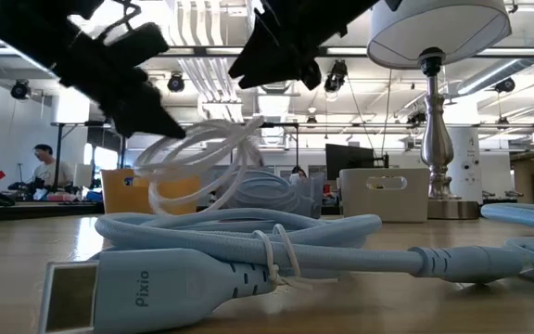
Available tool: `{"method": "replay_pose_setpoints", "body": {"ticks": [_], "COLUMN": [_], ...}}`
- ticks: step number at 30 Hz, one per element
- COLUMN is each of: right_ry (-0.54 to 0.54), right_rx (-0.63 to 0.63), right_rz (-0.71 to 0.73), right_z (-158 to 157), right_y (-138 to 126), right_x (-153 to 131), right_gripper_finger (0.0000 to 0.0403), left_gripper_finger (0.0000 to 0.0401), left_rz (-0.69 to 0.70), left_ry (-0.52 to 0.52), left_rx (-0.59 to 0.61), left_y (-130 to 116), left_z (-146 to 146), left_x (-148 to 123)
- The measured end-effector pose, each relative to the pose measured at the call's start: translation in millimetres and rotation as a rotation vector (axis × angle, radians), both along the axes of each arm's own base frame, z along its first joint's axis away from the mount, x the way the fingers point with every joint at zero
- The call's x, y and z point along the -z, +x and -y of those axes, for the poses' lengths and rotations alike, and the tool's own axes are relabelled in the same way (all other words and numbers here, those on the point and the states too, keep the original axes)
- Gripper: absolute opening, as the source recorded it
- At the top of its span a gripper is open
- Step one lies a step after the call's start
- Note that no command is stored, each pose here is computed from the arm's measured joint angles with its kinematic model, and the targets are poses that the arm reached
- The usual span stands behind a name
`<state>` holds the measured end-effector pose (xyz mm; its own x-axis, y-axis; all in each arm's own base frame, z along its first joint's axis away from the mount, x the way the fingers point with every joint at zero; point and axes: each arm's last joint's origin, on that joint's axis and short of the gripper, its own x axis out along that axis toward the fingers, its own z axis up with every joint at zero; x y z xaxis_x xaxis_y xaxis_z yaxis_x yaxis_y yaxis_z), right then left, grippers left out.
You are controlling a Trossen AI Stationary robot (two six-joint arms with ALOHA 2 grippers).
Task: Pick & Place USB Port
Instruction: Put the left white charger cable into the gray bin
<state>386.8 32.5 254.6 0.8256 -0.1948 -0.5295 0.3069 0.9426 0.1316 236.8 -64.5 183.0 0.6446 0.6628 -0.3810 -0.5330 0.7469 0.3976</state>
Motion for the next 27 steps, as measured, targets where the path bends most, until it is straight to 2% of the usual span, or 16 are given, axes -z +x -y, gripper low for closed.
{"method": "replay_pose_setpoints", "body": {"ticks": [6, 12, 21, 24, 27], "right_ry": [-0.029, -0.047, -0.084, -0.110, -0.116], "right_rx": [0.039, 0.053, 0.024, 0.004, 0.000], "right_rz": [-0.043, -0.058, -0.153, -0.159, -0.168], "right_z": [2.5, 4.6, 4.7, 4.6, 4.6], "right_y": [-0.2, -2.1, -7.9, -7.9, -8.4], "right_x": [13.0, 17.1, 25.4, 25.2, 25.7], "right_gripper_finger": [0.0137, 0.0134, 0.0139, 0.0125, 0.0095], "left_gripper_finger": [0.0040, 0.0041, 0.0042, 0.0043, 0.0044], "left_rz": [-0.082, -0.130, -0.155, -0.146, -0.130], "left_ry": [0.150, 0.229, 0.286, 0.283, 0.265], "left_rx": [0.034, 0.073, 0.090, 0.083, 0.074], "left_y": [27.4, 52.9, 71.9, 72.2, 71.6], "left_z": [9.7, 19.3, 27.0, 26.8, 26.3], "left_x": [-17.7, -33.7, -46.7, -48.1, -46.8]}}
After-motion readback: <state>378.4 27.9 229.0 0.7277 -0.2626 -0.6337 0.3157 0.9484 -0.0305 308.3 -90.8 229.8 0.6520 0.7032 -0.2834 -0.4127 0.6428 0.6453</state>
